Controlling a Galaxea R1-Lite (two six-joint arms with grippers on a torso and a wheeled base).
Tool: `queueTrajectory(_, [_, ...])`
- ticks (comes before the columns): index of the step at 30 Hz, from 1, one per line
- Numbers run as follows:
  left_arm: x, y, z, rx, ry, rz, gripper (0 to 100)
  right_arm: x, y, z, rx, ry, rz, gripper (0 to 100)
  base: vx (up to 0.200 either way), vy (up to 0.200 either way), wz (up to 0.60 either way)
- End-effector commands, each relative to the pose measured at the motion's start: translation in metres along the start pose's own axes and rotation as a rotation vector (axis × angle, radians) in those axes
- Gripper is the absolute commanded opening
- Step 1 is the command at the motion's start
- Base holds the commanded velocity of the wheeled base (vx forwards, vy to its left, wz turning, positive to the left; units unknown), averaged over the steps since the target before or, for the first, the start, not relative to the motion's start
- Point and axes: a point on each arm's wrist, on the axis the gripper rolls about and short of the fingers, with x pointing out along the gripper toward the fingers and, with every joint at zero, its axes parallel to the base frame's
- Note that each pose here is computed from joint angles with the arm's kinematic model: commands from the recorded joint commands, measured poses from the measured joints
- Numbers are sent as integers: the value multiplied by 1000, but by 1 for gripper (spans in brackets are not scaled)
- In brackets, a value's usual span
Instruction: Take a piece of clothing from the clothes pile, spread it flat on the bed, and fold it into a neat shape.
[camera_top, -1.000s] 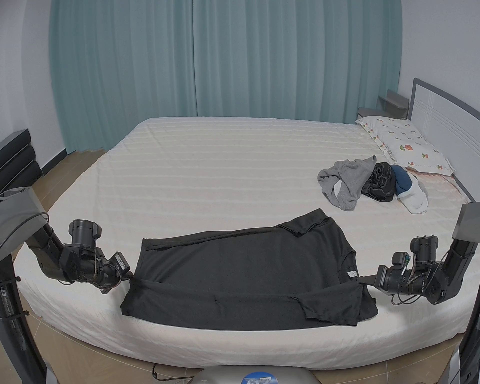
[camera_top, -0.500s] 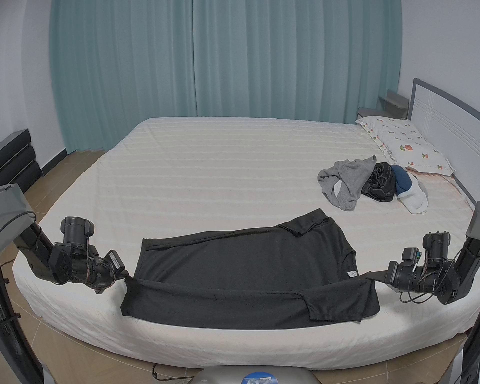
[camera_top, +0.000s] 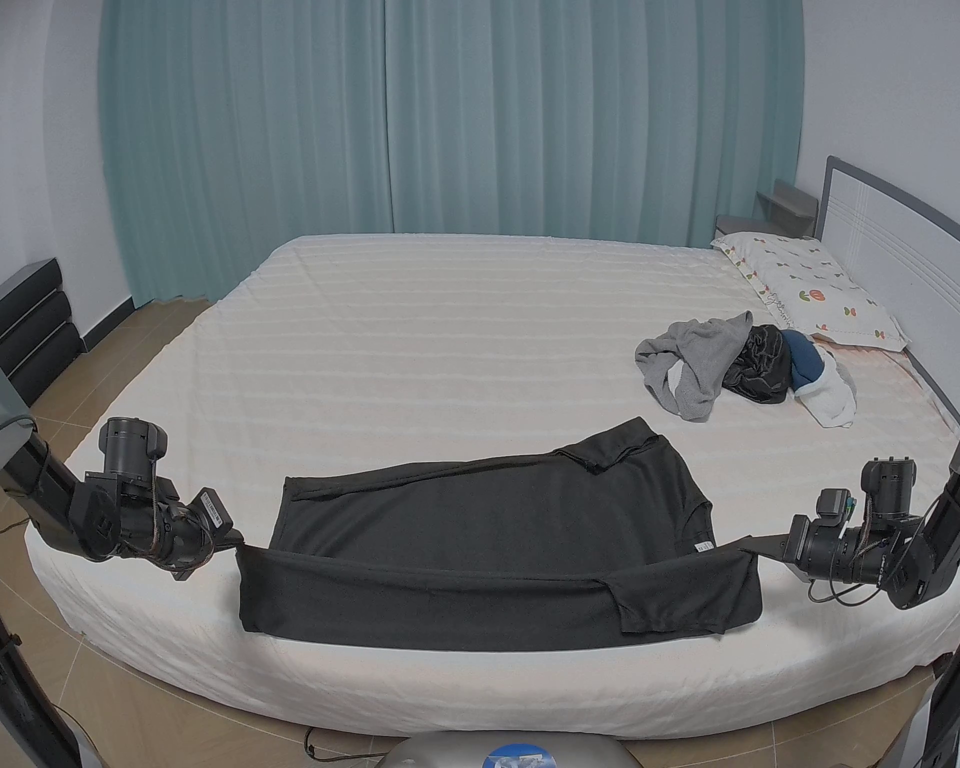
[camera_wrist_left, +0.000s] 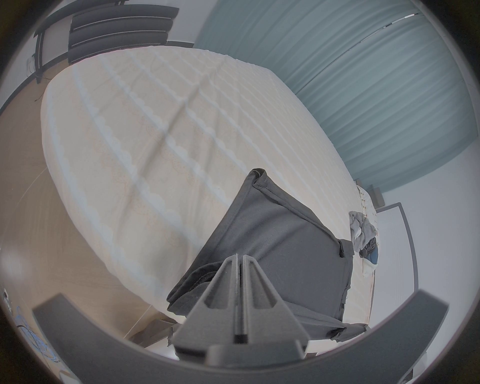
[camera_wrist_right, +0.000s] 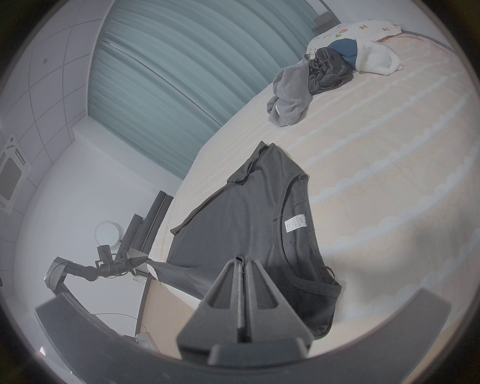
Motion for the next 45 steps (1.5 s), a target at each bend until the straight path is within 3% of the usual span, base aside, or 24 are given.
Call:
queueTrajectory(1, [-6, -3, 1, 6, -9, -8, 0, -3, 3, 0, -3, -5, 3, 0, 0, 0, 0])
queueTrajectory(14, [37, 9, 3, -28, 68, 40, 0, 27, -16, 6, 16, 19, -10, 0, 0, 0, 0])
queueTrajectory(33, [69, 10, 13, -61, 73, 49, 0, 63, -43, 8, 39, 51, -32, 0, 0, 0, 0])
queueTrajectory(34, [69, 10, 13, -62, 74, 51, 100, 64, -42, 7, 37, 53, -31, 100, 0, 0, 0])
queueTrajectory(45, [67, 12, 14, -101, 65, 58, 100, 45, -40, 7, 56, 35, -38, 100, 0, 0, 0])
